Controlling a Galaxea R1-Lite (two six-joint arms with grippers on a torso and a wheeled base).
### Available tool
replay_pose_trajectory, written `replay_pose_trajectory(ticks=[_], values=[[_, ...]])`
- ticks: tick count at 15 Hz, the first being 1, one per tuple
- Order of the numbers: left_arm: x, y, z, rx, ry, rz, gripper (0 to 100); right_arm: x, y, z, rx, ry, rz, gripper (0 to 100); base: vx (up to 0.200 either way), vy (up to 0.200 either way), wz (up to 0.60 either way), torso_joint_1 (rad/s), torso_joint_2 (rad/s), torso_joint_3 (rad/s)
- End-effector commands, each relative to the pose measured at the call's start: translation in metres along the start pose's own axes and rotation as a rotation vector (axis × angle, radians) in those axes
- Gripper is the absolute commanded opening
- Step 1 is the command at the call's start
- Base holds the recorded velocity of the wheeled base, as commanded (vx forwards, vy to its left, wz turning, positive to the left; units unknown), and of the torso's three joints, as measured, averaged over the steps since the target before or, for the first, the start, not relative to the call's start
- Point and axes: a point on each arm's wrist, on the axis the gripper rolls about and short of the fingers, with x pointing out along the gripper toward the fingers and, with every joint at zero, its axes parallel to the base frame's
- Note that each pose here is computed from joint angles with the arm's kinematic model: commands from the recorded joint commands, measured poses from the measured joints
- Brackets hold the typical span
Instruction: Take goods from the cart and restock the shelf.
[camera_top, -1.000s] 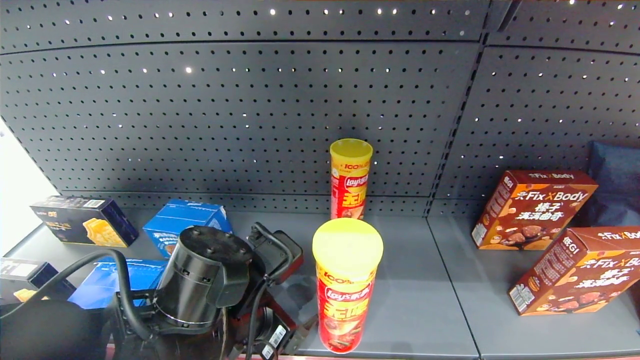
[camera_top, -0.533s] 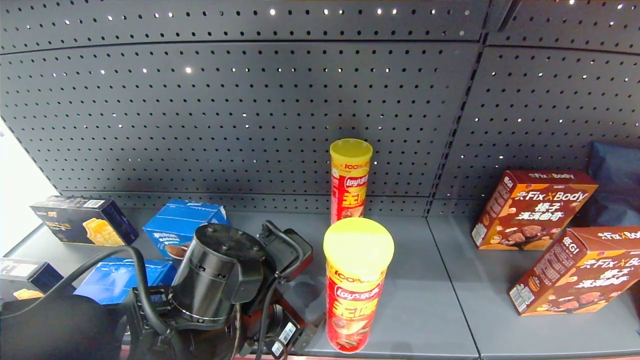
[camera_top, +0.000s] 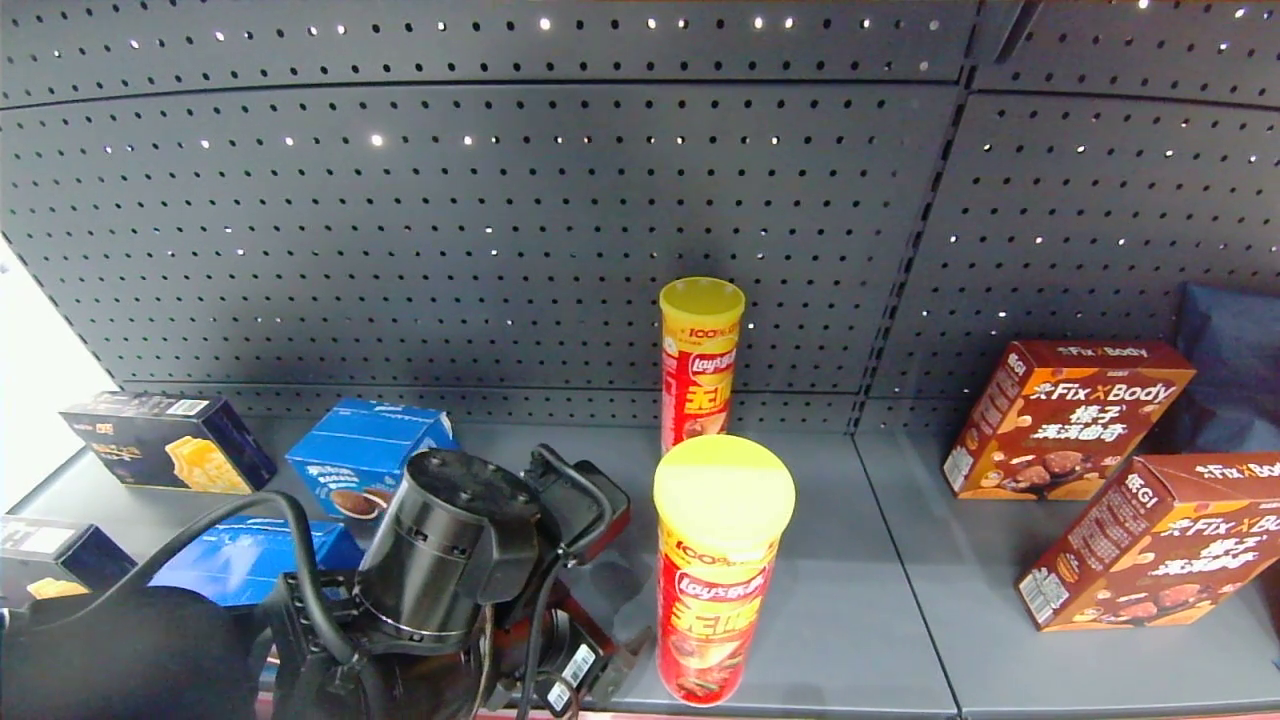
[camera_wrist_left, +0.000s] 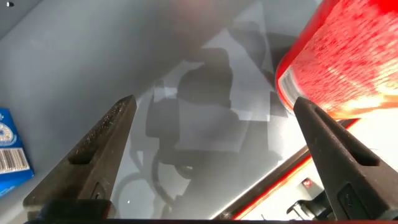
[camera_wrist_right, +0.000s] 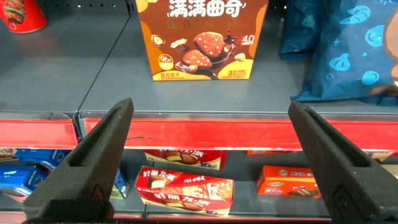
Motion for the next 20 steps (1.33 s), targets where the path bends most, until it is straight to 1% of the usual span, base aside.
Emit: replay_pose_trajectory(ticks=[1,2,3,4,5,6,7,8,9,10,11,12,14,15,16,17,18,19,20], values=[[-0.005,0.009,-0.001,-0.018,-0.007,0.025,100,0.0,0.0,0.0,0.0,0.002,0.0,100,0.0,0.0,0.0,0.0,0.0,0.0],[-0.012,0.019,0.0,-0.036,-0.026,0.05,100,0.0,0.0,0.0,0.0,0.002,0.0,100,0.0,0.0,0.0,0.0,0.0,0.0],[-0.015,0.024,0.001,-0.046,-0.036,0.064,100,0.0,0.0,0.0,0.0,0.002,0.0,100,0.0,0.0,0.0,0.0,0.0,0.0],[-0.024,0.034,0.004,-0.072,-0.071,0.095,100,0.0,0.0,0.0,0.0,0.002,0.0,100,0.0,0.0,0.0,0.0,0.0,0.0],[-0.03,0.04,0.007,-0.086,-0.093,0.112,100,0.0,0.0,0.0,0.0,0.002,0.0,100,0.0,0.0,0.0,0.0,0.0,0.0],[-0.039,0.049,0.011,-0.107,-0.134,0.138,100,0.0,0.0,0.0,0.0,0.002,0.0,100,0.0,0.0,0.0,0.0,0.0,0.0],[-0.049,0.054,0.014,-0.119,-0.164,0.153,100,0.0,0.0,0.0,0.0,0.002,0.0,100,0.0,0.0,0.0,0.0,0.0,0.0],[-0.063,0.058,0.016,-0.131,-0.206,0.168,100,0.0,0.0,0.0,0.0,0.002,0.0,100,0.0,0.0,0.0,0.0,0.0,0.0],[-0.073,0.061,0.014,-0.14,-0.227,0.184,100,0.0,0.0,0.0,0.0,0.002,0.0,100,0.0,0.0,0.0,0.0,0.0,0.0],[-0.087,0.064,0.009,-0.151,-0.232,0.201,100,0.0,0.0,0.0,0.0,0.002,0.0,100,0.0,0.0,0.0,0.0,0.0,0.0],[-0.096,0.065,0.006,-0.154,-0.234,0.207,100,0.0,0.0,0.0,0.0,0.002,0.0,100,0.0,0.0,0.0,0.0,0.0,0.0],[-0.125,0.068,-0.004,-0.166,-0.252,0.23,100,0.0,0.0,0.0,0.0,0.002,0.0,100,0.0,0.0,0.0,0.0,0.0,0.0],[-0.171,0.072,-0.024,-0.199,-0.312,0.287,100,0.0,0.0,0.0,0.0,0.002,0.0,100,0.0,0.0,0.0,0.0,0.0,0.0],[-0.197,0.071,-0.04,-0.221,-0.35,0.327,100,0.0,0.0,0.0,0.0,0.002,0.0,100,0.0,0.0,0.0,0.0,0.0,0.0],[-0.217,0.068,-0.059,-0.249,-0.382,0.381,100,0.0,0.0,0.0,0.0,0.002,0.0,100,0.0,0.0,0.0,0.0,0.0,0.0],[-0.229,0.064,-0.079,-0.288,-0.416,0.451,100,0.0,0.0,0.0,0.0,0.002,0.0,100,0.0,0.0,0.0,0.0,0.0,0.0],[-0.235,0.057,-0.101,-0.331,-0.442,0.526,100,0.0,0.0,0.0,0.0,0.002,0.0,100,0.0,0.0,0.0,0.0,0.0,0.0],[-0.237,0.05,-0.119,-0.375,-0.457,0.582,100,0.0,0.0,0.0,0.0,0.002,-0.001,100,0.0,0.0,0.0,0.0,0.0,0.0],[-0.234,0.04,-0.141,-0.424,-0.473,0.637,100,0.0,0.0,0.0,0.0,0.002,0.0,100,0.0,0.0,0.0,0.0,0.0,0.0]])
